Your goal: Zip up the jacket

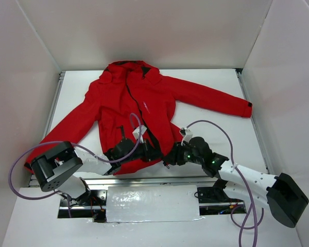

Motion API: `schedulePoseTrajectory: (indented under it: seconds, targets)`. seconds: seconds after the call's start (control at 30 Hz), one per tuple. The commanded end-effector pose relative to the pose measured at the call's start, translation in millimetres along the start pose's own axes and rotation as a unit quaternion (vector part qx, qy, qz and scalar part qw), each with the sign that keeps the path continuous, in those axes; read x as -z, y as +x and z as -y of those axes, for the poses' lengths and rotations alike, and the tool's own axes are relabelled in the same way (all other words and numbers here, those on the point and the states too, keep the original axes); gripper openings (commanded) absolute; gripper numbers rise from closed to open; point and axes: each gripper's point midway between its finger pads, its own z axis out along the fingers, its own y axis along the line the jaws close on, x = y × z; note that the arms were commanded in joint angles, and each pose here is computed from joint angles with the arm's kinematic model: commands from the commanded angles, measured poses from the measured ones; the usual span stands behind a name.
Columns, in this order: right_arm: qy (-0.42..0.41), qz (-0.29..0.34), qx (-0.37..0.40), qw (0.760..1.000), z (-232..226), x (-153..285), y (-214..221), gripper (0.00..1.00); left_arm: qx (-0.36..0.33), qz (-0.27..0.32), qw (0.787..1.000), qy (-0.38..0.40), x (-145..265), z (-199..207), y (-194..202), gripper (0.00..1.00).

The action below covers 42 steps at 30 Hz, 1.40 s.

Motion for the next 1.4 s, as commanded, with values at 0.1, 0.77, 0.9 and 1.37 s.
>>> schedulePoseTrajectory:
  seconds: [0.1,0.77,0.9,1.37]
  targets:
    - [-0.046,0.002,0.017,0.999,-14,-1,-1,0.45,-0.032,0.013,0.994,0.106,12,52,-13,0.00]
    - [-0.173,0.024,0.054,0.983,-55,29,3,0.34,-0.090,0.028,0.976,0.194,21,69,-7,0.00]
    - [-0.194,0.016,0.056,0.979,-60,32,8,0.40,-0.100,0.036,0.980,0.169,18,63,-13,0.00]
    - [-0.243,-0.002,0.055,0.968,-76,37,13,0.35,-0.148,0.037,0.978,0.140,20,55,-15,0.00]
